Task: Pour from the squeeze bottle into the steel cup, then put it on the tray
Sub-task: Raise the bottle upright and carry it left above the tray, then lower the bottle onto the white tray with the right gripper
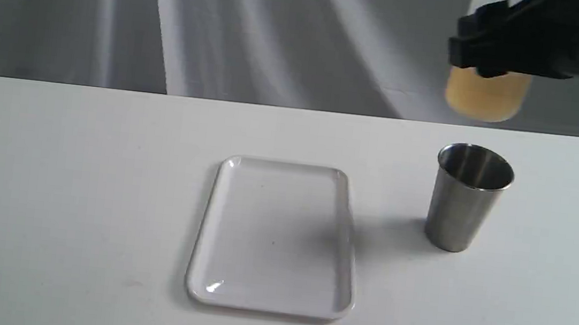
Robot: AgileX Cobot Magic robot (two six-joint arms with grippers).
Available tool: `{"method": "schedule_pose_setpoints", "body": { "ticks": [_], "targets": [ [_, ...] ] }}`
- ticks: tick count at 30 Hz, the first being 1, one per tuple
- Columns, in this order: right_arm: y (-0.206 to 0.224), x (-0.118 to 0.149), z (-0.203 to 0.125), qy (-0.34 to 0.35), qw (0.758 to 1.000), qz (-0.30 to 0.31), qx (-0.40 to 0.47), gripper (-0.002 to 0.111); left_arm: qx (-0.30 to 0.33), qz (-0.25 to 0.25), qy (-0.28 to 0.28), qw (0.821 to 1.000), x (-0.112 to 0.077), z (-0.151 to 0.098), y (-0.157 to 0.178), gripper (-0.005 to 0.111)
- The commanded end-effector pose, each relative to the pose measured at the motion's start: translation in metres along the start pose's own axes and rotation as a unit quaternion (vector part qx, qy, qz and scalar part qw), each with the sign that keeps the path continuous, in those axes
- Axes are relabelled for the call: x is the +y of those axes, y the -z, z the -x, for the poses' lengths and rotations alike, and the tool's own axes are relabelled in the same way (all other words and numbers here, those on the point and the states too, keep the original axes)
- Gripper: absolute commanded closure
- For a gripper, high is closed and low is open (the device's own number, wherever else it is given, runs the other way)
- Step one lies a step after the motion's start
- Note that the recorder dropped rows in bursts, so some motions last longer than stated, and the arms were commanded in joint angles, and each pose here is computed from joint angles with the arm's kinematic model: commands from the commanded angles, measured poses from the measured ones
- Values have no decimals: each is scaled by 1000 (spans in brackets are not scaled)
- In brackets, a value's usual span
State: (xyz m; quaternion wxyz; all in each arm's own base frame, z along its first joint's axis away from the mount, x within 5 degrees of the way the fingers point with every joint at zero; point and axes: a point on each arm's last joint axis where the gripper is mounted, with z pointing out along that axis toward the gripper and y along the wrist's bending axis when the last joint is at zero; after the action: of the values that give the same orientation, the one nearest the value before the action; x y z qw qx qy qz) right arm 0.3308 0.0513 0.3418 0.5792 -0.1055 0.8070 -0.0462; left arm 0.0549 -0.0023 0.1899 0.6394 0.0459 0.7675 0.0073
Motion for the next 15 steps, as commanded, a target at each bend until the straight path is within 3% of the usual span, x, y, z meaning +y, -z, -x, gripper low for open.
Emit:
{"method": "schedule_pose_setpoints", "body": {
  "ticks": [1, 15],
  "targets": [
    [-17, 15, 5, -12, 997, 62, -45, 92, -3, -3, 2, 1000, 0, -1, 0, 107],
    [-86, 99, -56, 4, 983, 184, -11, 92, -3, -3, 1, 1000, 0, -1, 0, 107]
  ]
}}
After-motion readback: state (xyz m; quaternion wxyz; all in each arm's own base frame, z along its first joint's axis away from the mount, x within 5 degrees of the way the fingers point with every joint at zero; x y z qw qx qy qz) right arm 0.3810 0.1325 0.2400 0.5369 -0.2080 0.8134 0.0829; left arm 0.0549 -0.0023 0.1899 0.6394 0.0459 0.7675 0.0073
